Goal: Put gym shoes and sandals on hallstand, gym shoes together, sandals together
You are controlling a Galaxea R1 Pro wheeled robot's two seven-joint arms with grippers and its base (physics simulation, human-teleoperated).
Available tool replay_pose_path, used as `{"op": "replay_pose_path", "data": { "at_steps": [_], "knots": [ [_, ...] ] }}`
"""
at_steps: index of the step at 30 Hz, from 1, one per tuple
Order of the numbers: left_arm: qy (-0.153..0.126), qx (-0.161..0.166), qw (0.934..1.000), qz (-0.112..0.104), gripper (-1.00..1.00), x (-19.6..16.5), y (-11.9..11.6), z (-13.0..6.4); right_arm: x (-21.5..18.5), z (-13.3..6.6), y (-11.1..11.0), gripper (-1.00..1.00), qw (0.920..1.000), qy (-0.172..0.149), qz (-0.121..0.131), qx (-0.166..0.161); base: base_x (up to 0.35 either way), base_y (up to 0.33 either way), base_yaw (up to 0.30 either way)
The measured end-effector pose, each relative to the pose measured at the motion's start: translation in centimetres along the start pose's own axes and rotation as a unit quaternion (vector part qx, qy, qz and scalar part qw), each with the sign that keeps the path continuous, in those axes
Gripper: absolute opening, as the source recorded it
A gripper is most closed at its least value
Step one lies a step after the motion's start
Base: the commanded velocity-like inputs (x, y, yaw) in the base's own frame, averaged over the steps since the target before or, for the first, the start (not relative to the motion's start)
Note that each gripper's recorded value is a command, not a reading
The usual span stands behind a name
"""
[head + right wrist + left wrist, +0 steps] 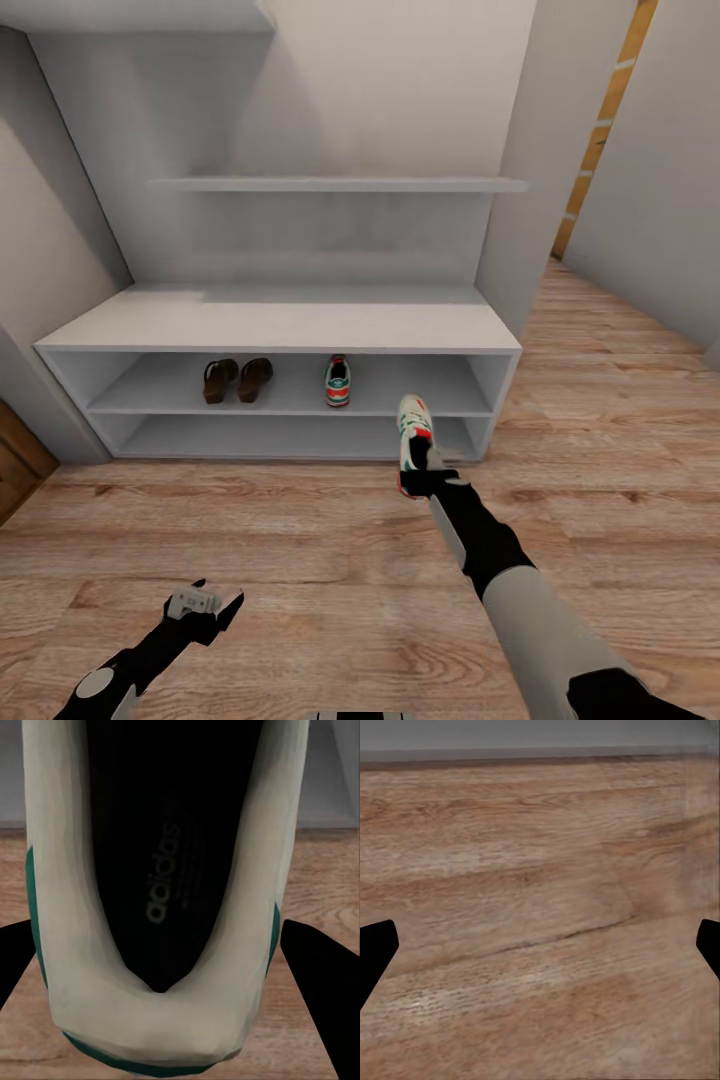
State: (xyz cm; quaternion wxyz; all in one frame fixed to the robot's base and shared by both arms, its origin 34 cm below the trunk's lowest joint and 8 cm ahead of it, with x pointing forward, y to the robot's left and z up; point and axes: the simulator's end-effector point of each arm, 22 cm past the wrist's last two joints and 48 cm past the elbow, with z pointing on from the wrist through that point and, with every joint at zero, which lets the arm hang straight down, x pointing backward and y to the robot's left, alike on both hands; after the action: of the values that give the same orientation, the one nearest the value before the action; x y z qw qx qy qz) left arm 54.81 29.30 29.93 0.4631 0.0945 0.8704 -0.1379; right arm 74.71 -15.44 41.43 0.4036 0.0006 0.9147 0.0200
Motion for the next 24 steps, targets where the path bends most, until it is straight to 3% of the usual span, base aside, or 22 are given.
{"op": "replay_pose_path", "data": {
  "at_steps": [2,3,6,13,19,24],
  "knots": [
    [0.001,0.067,0.9977,0.006,1.0,-0.2,-2.4,-0.4,0.1,0.1,0.1,-1.0,1.0,0.002,-0.001,0.0,0.0,0.0,0.0],
    [0.004,0.114,0.9934,0.005,1.0,-0.2,-4.4,-0.7,0.1,0.1,0.0,-1.0,1.0,0.002,-0.002,0.0,0.006,0.0,0.0],
    [0.011,0.151,0.9884,0.003,1.0,0.3,-6.2,-1.2,0.1,0.1,0.0,-1.0,1.0,0.002,-0.005,0.001,0.133,0.11,0.0],
    [0.013,0.157,0.9874,0.003,1.0,0.4,-6.5,-1.3,0.2,0.1,-0.4,-1.0,1.0,0.003,-0.007,0.002,0.218,0.199,0.0],
    [0.013,0.157,0.9875,0.004,1.0,0.4,-6.4,-1.2,0.7,0.2,-0.7,-1.0,0.9999,0.008,-0.009,0.005,0.035,0.032,0.01],
    [0.014,0.157,0.9875,0.003,1.0,0.6,-6.4,-1.2,2.1,0.6,-1.7,-1.0,0.9975,0.018,-0.062,0.027,0.003,0.003,0.083]
  ]
}}
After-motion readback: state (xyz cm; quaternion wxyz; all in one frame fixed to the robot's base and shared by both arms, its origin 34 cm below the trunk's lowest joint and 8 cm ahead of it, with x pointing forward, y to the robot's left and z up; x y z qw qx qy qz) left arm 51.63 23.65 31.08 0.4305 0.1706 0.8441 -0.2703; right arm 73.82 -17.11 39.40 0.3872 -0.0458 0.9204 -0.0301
